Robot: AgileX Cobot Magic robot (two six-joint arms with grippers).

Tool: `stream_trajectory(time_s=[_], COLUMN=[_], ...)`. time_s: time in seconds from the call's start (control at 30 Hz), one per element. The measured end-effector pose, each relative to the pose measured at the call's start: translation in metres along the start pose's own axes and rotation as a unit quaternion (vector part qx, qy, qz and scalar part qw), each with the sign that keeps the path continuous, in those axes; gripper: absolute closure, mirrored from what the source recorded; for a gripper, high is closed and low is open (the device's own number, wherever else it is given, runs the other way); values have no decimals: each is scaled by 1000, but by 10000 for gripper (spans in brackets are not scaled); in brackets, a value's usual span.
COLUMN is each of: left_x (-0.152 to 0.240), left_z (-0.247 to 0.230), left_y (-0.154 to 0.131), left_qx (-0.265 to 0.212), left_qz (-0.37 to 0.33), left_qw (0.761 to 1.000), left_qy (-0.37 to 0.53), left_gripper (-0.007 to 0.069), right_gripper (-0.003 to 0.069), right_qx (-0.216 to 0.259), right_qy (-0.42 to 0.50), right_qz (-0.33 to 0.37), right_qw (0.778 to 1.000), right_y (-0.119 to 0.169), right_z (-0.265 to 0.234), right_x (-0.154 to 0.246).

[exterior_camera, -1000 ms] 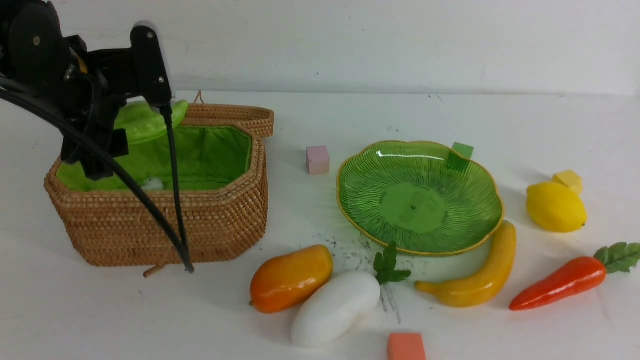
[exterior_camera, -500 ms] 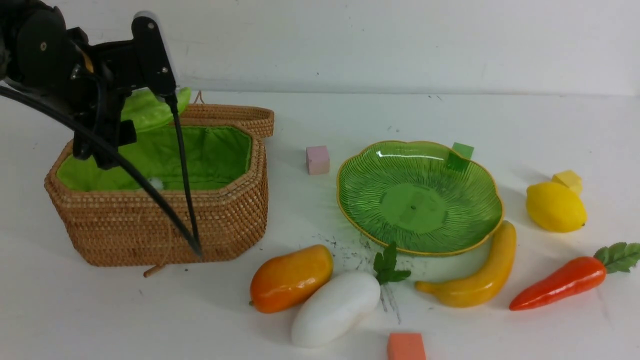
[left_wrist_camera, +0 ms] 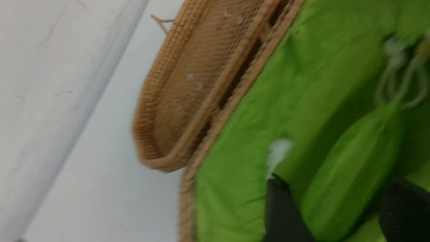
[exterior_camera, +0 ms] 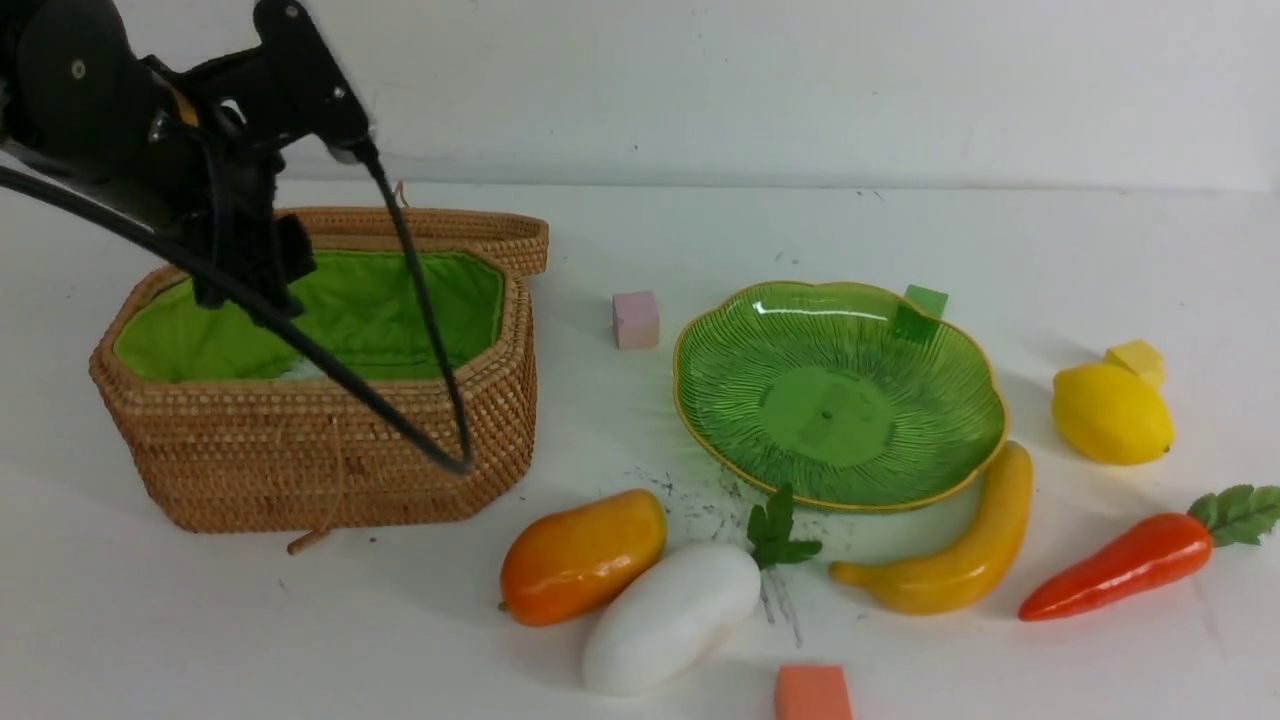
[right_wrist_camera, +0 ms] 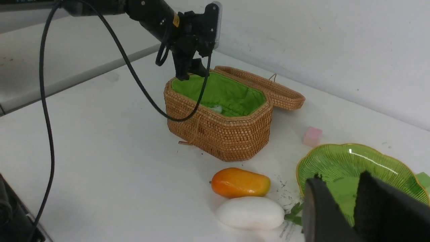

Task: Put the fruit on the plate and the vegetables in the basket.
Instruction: Take a daikon with your left arm and place it on the basket on the left.

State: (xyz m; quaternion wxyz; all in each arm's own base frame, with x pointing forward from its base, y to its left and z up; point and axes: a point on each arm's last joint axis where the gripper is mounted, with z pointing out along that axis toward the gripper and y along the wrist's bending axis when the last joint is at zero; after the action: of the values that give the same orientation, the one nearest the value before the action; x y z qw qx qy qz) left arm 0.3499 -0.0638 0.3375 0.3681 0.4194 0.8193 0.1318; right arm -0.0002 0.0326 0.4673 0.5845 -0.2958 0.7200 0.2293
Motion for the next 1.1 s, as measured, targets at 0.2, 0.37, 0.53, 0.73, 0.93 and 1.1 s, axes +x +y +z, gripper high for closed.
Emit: stream_trajectory(time_s=[0.2,0.37,0.53,0.73,0.93,1.1], left_x=[-45,-65,-75,-77,-76,-82], left_z=[-45,-57,-32,5,23,23], left_y=[-73,-139,-189,-212,-218,-222], left_qx=[144,242,276,272,258,274], left_qz=[-81,-101,-61,-42,-28,-61], left_qw=[986,964,954,954,958,955], left_qy=[-22,46,102,117,124,95], left_gripper=[638,638,538,290,166,175], right_gripper=[478,476,473,470,463,456], right_qx=[-15,-26,-32,-33,-33,-32], right_qy=[36,77,99,99,99,99], right_qz=[33,41,42,43,43,42], right_qw=[999,996,994,994,994,994], right_y=[3,5,7,7,7,7], right_z=[0,-1,-2,-2,-2,-2], right_x=[7,14,18,18,18,18])
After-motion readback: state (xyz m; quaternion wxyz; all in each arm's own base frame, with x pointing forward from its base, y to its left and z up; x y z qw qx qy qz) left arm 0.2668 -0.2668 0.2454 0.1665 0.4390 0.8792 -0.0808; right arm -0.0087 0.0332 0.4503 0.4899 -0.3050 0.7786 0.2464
